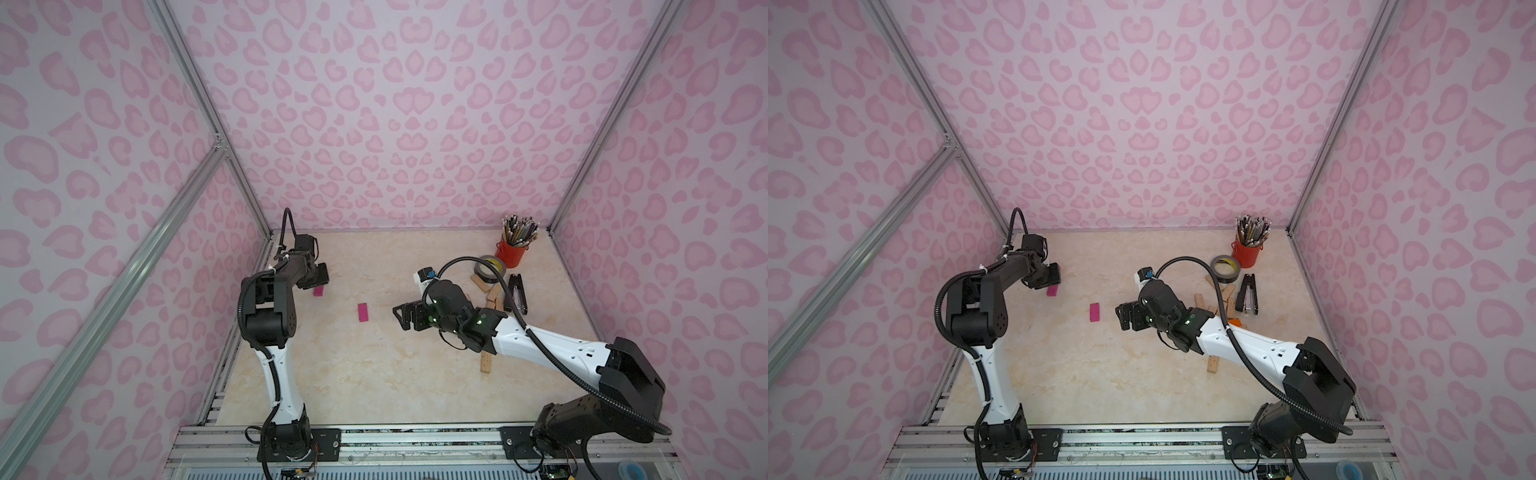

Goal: Assemble the letter k with building blocks
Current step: Adjust the building block at the center of the board, then pick up the building block from the center of the board.

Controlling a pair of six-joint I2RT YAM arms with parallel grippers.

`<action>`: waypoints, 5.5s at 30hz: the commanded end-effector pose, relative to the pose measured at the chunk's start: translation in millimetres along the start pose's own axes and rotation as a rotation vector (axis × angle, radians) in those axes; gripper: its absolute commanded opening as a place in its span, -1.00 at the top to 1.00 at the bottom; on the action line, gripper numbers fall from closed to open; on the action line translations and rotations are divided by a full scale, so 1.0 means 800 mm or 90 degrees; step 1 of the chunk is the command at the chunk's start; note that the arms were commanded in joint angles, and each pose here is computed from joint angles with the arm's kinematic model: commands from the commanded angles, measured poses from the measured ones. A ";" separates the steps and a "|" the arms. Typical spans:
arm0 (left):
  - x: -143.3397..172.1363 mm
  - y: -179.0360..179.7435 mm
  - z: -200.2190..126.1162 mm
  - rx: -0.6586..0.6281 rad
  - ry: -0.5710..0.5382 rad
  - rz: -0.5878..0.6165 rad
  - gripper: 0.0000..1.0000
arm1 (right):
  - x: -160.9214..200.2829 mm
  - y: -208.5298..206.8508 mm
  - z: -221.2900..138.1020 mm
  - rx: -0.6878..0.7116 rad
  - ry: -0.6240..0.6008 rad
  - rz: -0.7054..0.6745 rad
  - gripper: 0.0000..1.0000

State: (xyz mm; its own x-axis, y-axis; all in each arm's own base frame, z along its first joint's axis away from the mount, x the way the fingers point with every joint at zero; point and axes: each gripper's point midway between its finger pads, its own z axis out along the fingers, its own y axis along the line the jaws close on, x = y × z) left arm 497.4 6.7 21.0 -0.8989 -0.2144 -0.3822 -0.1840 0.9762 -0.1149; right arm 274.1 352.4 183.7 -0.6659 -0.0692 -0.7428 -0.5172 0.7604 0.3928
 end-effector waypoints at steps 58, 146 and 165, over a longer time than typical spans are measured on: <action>0.037 0.008 -0.018 -0.090 0.052 0.077 0.34 | 0.004 0.001 0.002 -0.020 0.005 0.028 -0.97; 0.178 -0.194 -0.086 0.034 -0.035 0.081 -0.18 | 0.011 -0.085 -0.048 0.061 -0.014 0.073 -0.99; 0.180 -0.172 -0.059 0.024 -0.002 0.086 0.28 | 0.008 -0.083 -0.042 0.060 -0.009 0.073 -0.99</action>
State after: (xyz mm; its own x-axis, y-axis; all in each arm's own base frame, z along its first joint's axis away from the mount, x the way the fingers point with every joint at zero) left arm 369.8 -155.4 23.5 -0.9157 -0.0959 -0.3903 -0.0625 0.9933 -0.0973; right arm 285.3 278.9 170.4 -0.7113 0.0287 -0.7023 -0.3831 0.8219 0.4215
